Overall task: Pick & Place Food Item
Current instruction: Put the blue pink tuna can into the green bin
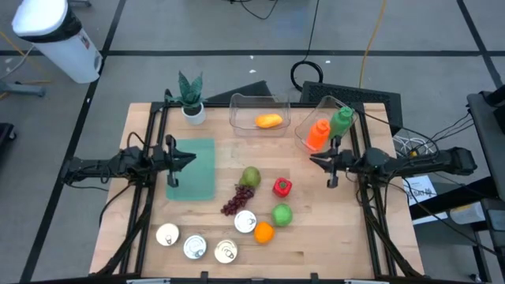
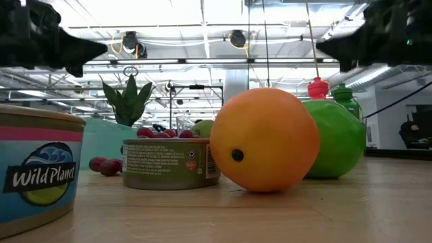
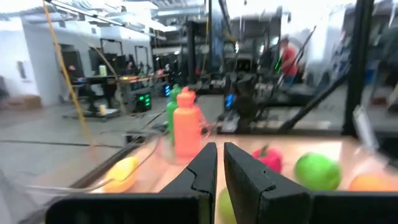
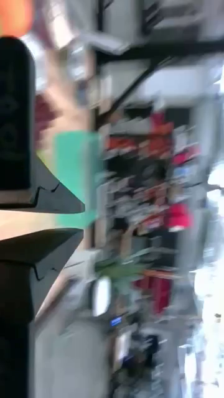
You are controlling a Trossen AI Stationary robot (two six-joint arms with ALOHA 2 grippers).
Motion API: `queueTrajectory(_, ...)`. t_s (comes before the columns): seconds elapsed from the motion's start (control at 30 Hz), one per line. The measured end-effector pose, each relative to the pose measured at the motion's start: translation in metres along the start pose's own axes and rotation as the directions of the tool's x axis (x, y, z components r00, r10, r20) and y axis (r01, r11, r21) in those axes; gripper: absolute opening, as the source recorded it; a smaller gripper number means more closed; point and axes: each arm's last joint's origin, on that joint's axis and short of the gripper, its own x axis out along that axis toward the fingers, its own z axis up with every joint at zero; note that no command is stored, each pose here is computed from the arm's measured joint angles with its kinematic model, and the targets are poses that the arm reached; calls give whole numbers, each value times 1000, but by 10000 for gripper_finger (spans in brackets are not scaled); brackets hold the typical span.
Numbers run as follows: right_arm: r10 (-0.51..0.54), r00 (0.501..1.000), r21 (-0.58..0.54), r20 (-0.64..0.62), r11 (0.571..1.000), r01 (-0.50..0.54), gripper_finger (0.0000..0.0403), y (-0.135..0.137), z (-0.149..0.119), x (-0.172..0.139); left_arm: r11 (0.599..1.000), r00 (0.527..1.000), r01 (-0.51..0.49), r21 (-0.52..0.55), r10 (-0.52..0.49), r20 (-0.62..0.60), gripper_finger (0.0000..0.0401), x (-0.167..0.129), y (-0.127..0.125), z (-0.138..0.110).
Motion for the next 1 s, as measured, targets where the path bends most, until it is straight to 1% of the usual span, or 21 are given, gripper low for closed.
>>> queueTrajectory(0.07,23,999,5,30,1000,-24,28,0,2,0,998,1000,3,-64,-1,24,42,0,0,2)
queueTrajectory(0.17,57,998,1,17,998,-57,21,2,1,0,992,999,6,-123,-2,35,42,0,0,3)
queueTrajectory(0.37,74,997,0,22,997,-74,13,2,1,0,990,999,7,-142,-2,35,42,0,0,3)
queueTrajectory(0.47,74,997,0,21,997,-74,14,2,1,0,985,999,8,-174,-1,41,42,0,0,4)
queueTrajectory(0.53,74,997,0,20,997,-74,15,2,1,0,976,999,11,-219,0,48,42,0,0,5)
queueTrajectory(0.6,74,997,0,21,997,-74,15,2,1,0,957,998,19,-289,2,70,42,0,0,7)
queueTrajectory(0.7,74,997,0,20,997,-74,14,2,1,0,931,996,26,-364,7,88,45,1,0,9)
queueTrajectory(0.77,74,997,0,20,997,-74,13,2,1,0,910,991,65,-408,-10,135,60,2,0,14)
queueTrajectory(0.87,74,997,0,20,997,-74,14,2,1,0,881,971,159,-445,-58,232,103,6,-3,24)
queueTrajectory(0.93,74,997,0,20,997,-74,14,2,1,0,872,962,207,-443,-98,256,140,10,-7,27)
queueTrajectory(1.0,74,997,0,20,997,-74,13,2,1,0,864,960,238,-445,-138,244,179,15,-12,27)
